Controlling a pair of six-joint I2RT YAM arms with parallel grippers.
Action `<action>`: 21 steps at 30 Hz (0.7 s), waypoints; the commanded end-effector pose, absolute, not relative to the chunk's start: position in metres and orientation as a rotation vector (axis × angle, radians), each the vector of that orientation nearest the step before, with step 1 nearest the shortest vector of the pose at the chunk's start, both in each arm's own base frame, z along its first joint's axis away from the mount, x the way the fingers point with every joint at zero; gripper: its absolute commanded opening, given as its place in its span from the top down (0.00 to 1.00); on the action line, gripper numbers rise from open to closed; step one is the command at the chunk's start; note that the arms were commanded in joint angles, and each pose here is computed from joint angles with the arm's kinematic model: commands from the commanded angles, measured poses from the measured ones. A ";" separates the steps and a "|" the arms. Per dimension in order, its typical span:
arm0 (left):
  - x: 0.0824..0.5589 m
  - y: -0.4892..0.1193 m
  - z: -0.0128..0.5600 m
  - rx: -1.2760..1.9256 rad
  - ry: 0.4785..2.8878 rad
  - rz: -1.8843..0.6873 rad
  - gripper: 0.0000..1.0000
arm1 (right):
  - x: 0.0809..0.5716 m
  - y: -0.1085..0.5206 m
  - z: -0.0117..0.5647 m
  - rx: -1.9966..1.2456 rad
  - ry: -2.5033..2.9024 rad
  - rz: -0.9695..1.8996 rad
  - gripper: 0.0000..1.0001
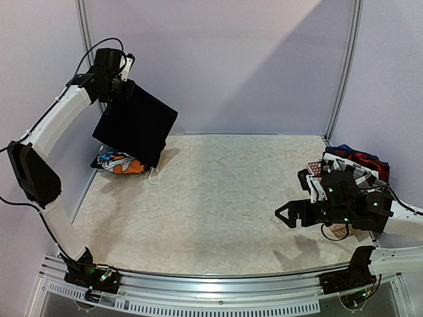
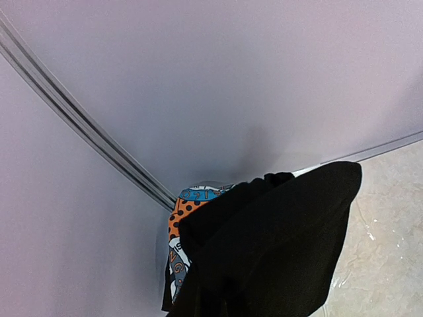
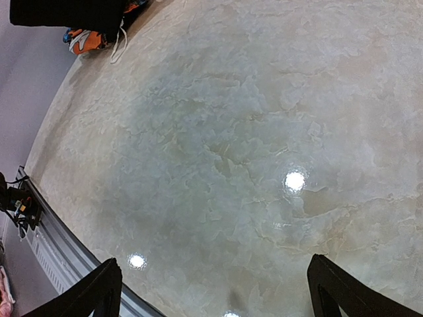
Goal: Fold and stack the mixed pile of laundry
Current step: Place the square-folded T-shirt at the corner of the board.
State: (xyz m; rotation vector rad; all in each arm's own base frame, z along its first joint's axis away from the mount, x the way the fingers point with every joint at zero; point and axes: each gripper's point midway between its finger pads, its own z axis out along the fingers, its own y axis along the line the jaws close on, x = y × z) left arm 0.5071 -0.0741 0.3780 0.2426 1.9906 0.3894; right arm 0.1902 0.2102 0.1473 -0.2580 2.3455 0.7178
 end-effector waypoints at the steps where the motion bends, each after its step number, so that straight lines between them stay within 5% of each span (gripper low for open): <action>1: 0.501 -0.066 0.409 0.218 1.943 0.395 1.00 | 0.186 0.210 0.141 -0.273 2.348 0.721 0.02; 21: 0.576 -0.007 0.315 0.163 2.095 0.479 1.00 | 0.188 0.209 0.128 -0.254 2.367 0.699 0.02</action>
